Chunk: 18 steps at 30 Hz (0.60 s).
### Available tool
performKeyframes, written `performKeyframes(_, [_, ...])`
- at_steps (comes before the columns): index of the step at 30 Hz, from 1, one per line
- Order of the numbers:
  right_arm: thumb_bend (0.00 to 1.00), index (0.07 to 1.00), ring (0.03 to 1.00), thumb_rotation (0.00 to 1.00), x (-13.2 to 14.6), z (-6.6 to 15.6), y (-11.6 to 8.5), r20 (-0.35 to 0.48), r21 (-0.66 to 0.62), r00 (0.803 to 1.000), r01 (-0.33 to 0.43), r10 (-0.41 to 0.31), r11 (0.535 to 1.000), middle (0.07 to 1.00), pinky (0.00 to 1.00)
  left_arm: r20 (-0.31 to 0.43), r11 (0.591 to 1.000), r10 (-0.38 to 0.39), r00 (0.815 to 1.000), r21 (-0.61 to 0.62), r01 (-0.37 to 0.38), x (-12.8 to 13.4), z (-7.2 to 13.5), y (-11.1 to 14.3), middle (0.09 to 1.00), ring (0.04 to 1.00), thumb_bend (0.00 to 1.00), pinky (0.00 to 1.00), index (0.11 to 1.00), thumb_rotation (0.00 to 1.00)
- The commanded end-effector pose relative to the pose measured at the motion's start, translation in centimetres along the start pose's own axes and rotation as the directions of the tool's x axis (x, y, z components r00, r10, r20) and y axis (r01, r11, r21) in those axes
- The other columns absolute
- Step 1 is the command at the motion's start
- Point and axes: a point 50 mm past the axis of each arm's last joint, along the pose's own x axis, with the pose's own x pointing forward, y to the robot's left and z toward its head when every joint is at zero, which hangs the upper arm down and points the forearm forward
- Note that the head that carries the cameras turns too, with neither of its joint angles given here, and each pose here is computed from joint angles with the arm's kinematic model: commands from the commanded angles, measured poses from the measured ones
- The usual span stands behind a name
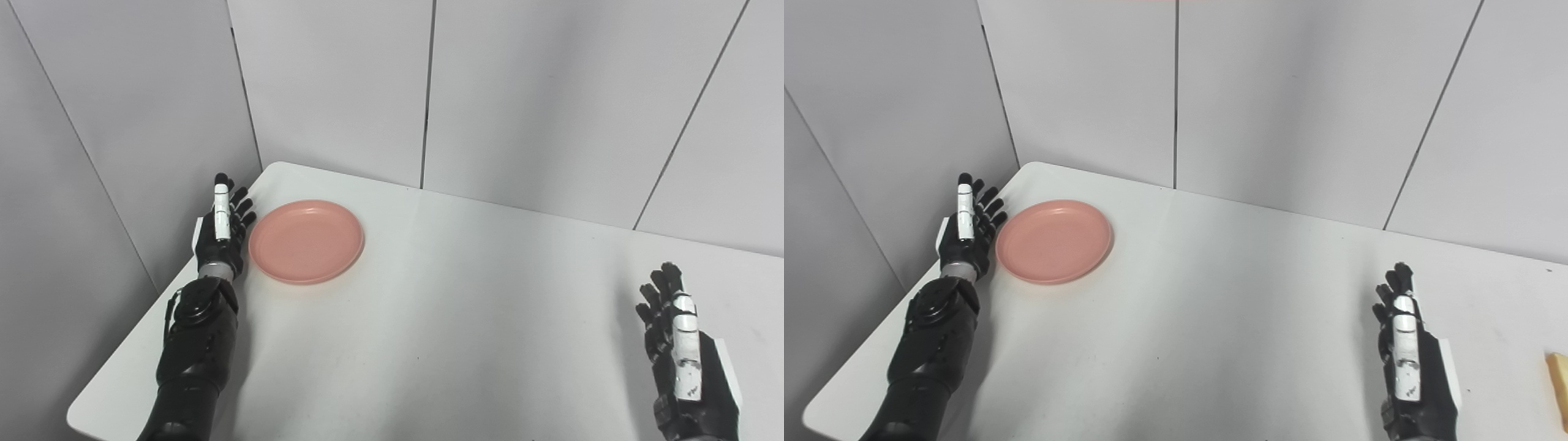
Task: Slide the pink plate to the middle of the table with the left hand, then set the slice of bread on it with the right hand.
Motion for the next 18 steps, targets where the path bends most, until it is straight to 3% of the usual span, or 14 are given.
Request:
performKeyframes(1, [0.21, 1.000, 1.000, 1.00, 0.5, 1.8, 0.4, 0.076, -0.001, 0.997, -0.007, 0.007, 1.000, 1.000, 1.00, 0.026, 0.999, -0.025, 0.999, 0.021, 0.024, 0.6, 1.2, -0.6, 0.927, 0.929, 0.71, 0.94, 0.931, 0.97])
performKeyframes(8, [0.22, 1.000, 1.000, 1.00, 0.5, 1.8, 0.5, 0.077, 0.013, 0.997, -0.011, 0.010, 1.000, 1.000, 1.00, 0.002, 0.997, -0.077, 0.997, 0.024, 0.077, 0.0, 0.0, -1.6, 0.956, 0.961, 0.72, 0.98, 0.958, 0.98])
performKeyframes(18, [0.22, 1.000, 1.000, 1.00, 0.4, 2.0, 0.6, 0.073, 0.000, 0.997, -0.004, 0.004, 1.000, 1.000, 1.00, -0.060, 0.983, -0.169, 0.984, 0.058, 0.173, -1.0, -0.8, -4.1, 0.956, 0.947, 0.72, 0.95, 0.969, 0.99])
